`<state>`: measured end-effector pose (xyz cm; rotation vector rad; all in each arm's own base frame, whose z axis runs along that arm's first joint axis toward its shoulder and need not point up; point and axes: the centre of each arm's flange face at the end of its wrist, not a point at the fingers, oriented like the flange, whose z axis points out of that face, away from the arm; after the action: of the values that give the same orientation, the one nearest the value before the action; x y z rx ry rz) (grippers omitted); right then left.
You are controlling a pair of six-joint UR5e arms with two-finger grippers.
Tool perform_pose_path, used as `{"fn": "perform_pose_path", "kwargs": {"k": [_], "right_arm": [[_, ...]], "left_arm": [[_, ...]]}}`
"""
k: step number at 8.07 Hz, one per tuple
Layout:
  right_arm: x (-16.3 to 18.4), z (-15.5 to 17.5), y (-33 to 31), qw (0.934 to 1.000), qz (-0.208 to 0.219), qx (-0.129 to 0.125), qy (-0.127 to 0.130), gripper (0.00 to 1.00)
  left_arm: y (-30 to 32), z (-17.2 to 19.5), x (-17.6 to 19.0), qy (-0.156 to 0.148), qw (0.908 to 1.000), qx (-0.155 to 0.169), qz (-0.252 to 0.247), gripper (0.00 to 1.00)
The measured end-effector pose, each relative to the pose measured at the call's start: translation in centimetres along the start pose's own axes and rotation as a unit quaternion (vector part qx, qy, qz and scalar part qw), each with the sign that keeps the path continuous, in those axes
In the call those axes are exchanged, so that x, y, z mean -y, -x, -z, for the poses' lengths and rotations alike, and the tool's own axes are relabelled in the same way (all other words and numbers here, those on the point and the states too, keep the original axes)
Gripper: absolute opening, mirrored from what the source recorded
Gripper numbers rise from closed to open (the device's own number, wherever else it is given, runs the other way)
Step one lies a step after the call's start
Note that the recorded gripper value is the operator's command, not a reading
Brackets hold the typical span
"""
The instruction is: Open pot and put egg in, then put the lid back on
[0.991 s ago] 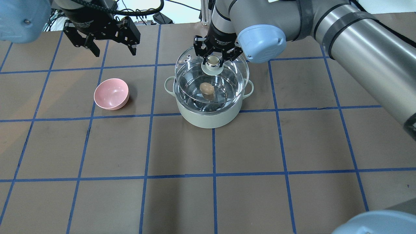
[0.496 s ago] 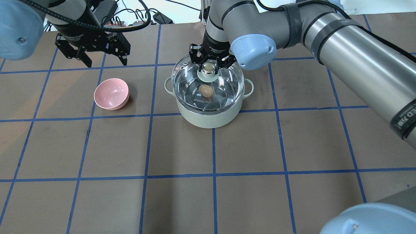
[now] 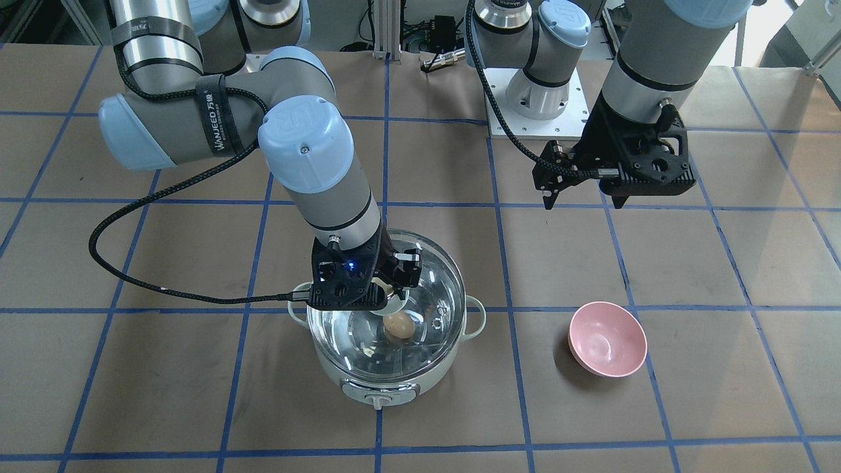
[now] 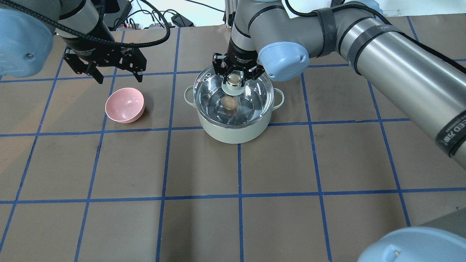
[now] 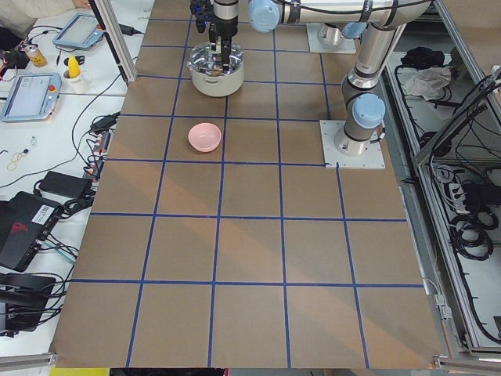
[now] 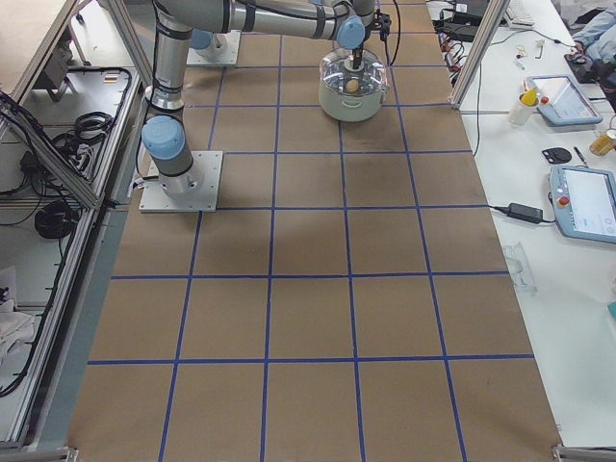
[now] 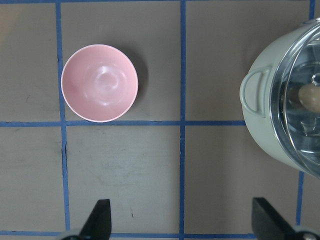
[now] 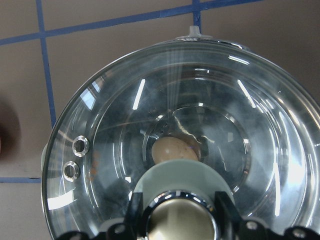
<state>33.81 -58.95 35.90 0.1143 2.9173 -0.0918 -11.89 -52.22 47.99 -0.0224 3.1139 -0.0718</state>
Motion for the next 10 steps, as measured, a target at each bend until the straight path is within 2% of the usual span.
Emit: {"fn": "perform_pose_path", "kwargs": {"k": [2, 4, 5, 8, 10], "right_arm": [[0.0, -0.1, 0.0, 1.0000, 0.000, 0.000, 0.001, 0.48], [0.0, -0.3, -0.1, 1.0000, -0.001, -0.001, 0.002, 0.69], [-0.1, -0.4, -0.1, 1.0000, -0.001, -0.001, 0.003, 1.00], [-0.3, -0.1, -0.3, 1.0000, 0.002, -0.001, -0.001, 1.00], [0.2, 3.0, -1.1, 0.9994, 0.022, -0.003, -0.027, 1.00]], "left_arm": [[0.0, 0.0, -0.2, 0.003, 1.0000, 0.001, 0.000, 1.00], [0.0, 0.1, -0.2, 0.001, 1.0000, 0.000, 0.000, 1.00], [0.0, 0.1, -0.2, 0.000, 1.0000, 0.000, 0.000, 1.00], [0.0, 0.0, 0.0, 0.000, 1.0000, 0.000, 0.000, 1.00], [0.1, 0.0, 0.0, 0.000, 1.0000, 0.000, 0.000, 1.00]]}}
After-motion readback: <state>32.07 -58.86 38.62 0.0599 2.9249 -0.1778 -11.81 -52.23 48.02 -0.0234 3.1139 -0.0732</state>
